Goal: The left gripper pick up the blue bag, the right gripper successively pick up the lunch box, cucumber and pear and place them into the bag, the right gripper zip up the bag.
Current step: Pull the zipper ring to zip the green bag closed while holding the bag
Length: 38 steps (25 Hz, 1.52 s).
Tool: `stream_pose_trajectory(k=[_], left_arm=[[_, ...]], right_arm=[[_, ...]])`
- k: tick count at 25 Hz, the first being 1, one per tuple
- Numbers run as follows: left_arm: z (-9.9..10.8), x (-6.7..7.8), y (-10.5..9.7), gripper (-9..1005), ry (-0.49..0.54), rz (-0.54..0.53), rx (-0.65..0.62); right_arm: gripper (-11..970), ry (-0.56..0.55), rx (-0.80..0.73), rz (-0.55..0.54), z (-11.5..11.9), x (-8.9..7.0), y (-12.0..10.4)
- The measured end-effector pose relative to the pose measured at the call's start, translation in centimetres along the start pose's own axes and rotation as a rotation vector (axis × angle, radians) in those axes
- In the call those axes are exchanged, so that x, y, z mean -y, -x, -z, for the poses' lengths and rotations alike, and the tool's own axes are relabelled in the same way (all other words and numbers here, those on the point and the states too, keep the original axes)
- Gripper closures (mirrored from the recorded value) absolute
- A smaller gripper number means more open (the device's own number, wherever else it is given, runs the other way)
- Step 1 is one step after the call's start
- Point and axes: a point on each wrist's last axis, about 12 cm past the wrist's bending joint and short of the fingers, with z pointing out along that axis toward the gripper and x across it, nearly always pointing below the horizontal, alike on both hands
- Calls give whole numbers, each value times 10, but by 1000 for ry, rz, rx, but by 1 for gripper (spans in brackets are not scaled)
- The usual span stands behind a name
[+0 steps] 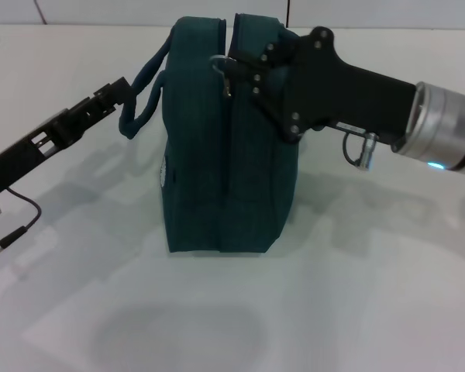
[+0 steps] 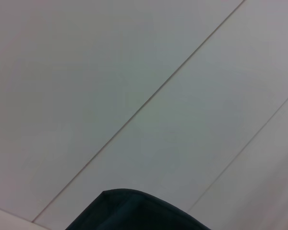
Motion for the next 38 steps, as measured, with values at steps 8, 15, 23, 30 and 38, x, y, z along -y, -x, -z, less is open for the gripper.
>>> stream_pose_trajectory(k=[8,15,23,30,38], left_arm=[[5,2,1,143,-8,-9,2],[28,8,3,144,-3,-70,-21],[35,14,-3,145,-43,-147,-123],[27,16,-11,146,-79,-167,-238],[14,17,-10,147,-111,-160,-251]], right_arm=[[953,21,-66,-17,0,-9,-11],[953,35,-94,-34,3,-17,-17],[953,77,-102,-20,-8,-19,-16],[952,88,-98,-9,-19,-17,-13],[952,96,-93,-9,-22,-17,-12]])
